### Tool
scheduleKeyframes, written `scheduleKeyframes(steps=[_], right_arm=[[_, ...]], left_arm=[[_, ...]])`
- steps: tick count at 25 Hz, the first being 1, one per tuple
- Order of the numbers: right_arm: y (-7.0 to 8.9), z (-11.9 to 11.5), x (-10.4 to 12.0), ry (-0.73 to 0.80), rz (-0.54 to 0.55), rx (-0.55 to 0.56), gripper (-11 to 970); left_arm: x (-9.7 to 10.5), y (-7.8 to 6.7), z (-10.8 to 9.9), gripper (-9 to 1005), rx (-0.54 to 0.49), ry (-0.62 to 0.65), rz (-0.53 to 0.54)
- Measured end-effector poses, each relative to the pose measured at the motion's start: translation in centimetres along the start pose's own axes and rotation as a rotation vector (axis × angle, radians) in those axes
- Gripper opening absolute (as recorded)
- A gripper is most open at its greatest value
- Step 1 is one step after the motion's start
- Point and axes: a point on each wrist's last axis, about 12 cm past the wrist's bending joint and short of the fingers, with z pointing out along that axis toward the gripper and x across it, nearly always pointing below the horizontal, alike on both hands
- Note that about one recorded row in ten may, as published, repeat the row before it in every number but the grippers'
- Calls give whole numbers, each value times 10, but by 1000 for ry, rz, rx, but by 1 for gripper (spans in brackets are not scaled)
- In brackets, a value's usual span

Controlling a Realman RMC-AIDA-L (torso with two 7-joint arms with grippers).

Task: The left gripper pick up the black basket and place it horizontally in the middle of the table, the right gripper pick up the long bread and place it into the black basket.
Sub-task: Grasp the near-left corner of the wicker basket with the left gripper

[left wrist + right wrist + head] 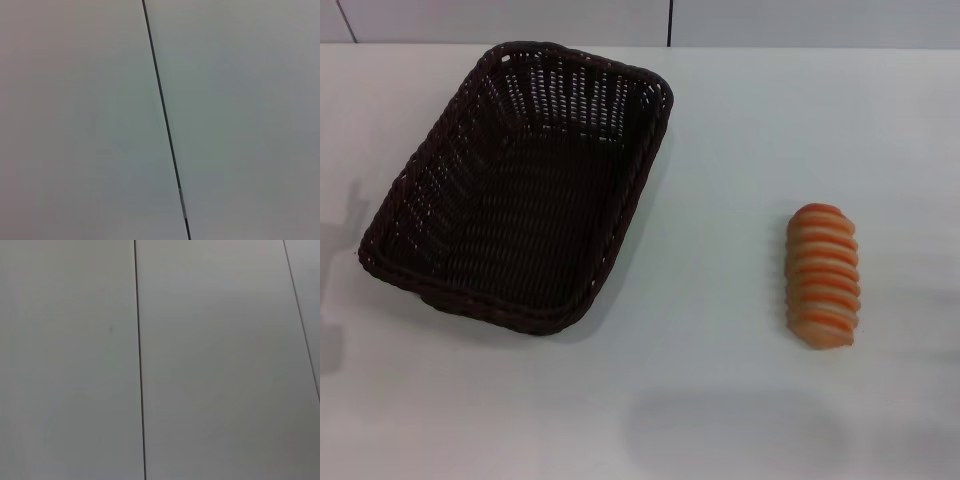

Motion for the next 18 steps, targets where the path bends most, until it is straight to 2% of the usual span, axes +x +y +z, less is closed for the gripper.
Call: scheduleKeyframes(steps=[8,12,14,15,16,18], right_arm=[[1,0,0,0,4,-1,736],[3,1,0,-3,9,-3,736],[3,1,-1,-4,11,-4,736],[4,2,-1,-5,13,-5,736],[4,2,-1,-5,13,-5,736],[4,3,-1,-5,15,-8,736]], left_arm=[[-3,-8,4,781,58,-15,4],[-7,-12,19,774,109,12,-49],[-15,-9,32,771,146,34,-81],[-26,-7,44,769,181,60,-95],[-26,-7,44,768,181,60,-95],[-46,-3,59,765,209,94,-92]])
